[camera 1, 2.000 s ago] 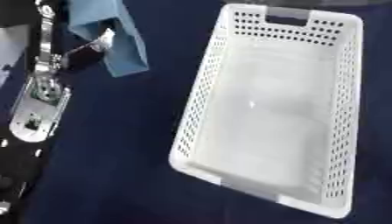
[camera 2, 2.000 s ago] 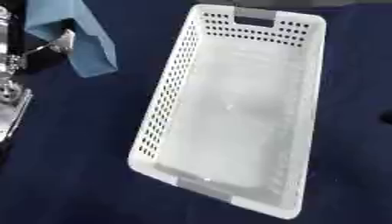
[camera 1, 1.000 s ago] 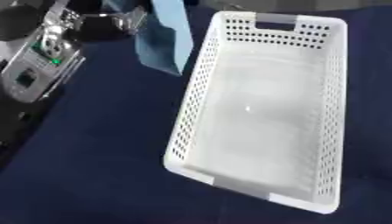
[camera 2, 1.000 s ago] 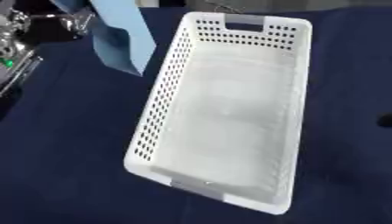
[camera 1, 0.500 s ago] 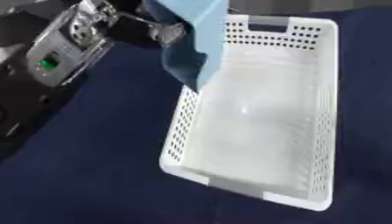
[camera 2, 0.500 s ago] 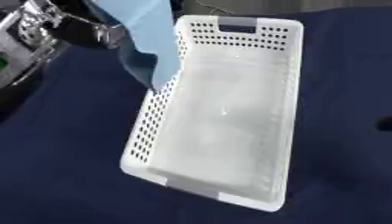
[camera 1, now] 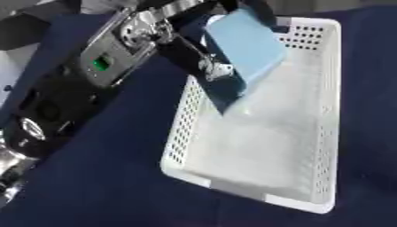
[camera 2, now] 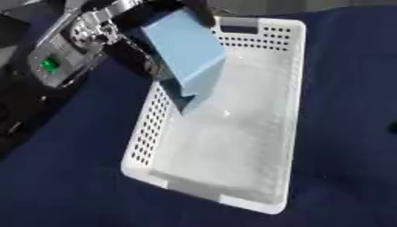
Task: Pick up objects on the table and place them in the box.
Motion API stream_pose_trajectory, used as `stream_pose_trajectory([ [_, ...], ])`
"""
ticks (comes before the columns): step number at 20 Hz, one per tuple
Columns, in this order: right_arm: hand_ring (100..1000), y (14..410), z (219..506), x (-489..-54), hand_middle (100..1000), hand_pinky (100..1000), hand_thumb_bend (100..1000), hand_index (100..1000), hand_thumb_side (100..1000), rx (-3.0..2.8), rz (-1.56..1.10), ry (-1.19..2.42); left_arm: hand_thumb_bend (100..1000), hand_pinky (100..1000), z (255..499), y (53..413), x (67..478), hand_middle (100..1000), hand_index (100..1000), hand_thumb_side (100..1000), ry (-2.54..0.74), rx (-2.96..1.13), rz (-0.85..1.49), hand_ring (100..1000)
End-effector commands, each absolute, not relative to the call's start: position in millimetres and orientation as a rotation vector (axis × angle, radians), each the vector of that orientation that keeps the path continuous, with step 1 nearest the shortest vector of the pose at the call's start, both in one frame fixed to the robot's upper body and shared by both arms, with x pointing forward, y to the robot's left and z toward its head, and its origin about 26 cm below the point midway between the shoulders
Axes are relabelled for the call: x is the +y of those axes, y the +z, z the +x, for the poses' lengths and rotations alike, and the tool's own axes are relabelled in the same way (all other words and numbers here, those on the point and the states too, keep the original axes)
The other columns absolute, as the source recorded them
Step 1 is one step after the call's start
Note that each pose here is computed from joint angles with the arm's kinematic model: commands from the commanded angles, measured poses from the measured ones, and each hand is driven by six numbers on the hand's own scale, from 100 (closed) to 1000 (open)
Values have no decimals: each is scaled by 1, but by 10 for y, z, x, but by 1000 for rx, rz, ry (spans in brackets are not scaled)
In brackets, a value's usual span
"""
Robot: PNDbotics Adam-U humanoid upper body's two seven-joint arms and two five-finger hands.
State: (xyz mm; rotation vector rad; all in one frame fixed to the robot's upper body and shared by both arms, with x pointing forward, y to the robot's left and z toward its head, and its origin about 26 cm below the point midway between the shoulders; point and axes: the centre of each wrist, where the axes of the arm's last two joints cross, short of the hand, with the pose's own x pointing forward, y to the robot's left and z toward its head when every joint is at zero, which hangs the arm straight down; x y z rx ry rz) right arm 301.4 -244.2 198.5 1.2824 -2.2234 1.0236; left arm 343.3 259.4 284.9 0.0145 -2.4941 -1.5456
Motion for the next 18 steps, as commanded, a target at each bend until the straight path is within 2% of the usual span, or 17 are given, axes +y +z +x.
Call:
stream_pose_trajectory([
  [1, 752, 2059, 3001, -2440, 750, 879, 100, 1000, 757, -2238, 1281, 1071, 100, 100, 3417, 2916, 2625, 383, 552, 418, -1645, -2493, 34, 443],
  [2, 752, 2058, 3001, -2439, 750, 879, 100, 1000, 757, -2239, 1280, 1072, 100, 100, 3418, 2915, 2632, 439, 602, 486, -1656, -2498, 34, 484],
  [3, 752, 2058, 3001, -2438, 750, 879, 100, 1000, 757, -2240, 1280, 1072, 100, 225, 3414, 2919, 2636, 567, 719, 600, -1686, -2498, 38, 601],
  [4, 752, 2058, 3001, -2437, 750, 879, 100, 1000, 757, -2241, 1279, 1073, 205, 375, 3412, 2924, 2641, 685, 827, 660, -1718, -2494, 46, 712],
  [5, 752, 2057, 3001, -2436, 750, 880, 100, 1000, 756, -2241, 1279, 1073, 320, 490, 3406, 2938, 2647, 762, 893, 692, -1770, -2485, 67, 786],
  [9, 753, 2056, 3001, -2432, 750, 881, 100, 1000, 755, -2240, 1277, 1076, 566, 720, 3435, 2941, 2706, 895, 1000, 722, -1854, -2461, 136, 927],
  [11, 753, 2056, 3001, -2429, 750, 882, 100, 1000, 755, -2240, 1275, 1079, 627, 804, 3449, 2941, 2728, 935, 1000, 715, -1875, -2455, 158, 970],
  [13, 753, 2057, 3001, -2426, 751, 883, 100, 1000, 754, -2240, 1273, 1082, 656, 840, 3454, 2947, 2741, 954, 1000, 709, -1898, -2454, 179, 989],
  [18, 754, 2055, 3001, -2418, 751, 885, 100, 1000, 753, -2240, 1267, 1089, 641, 844, 3457, 2950, 2762, 958, 1000, 715, -1930, -2452, 221, 989],
])
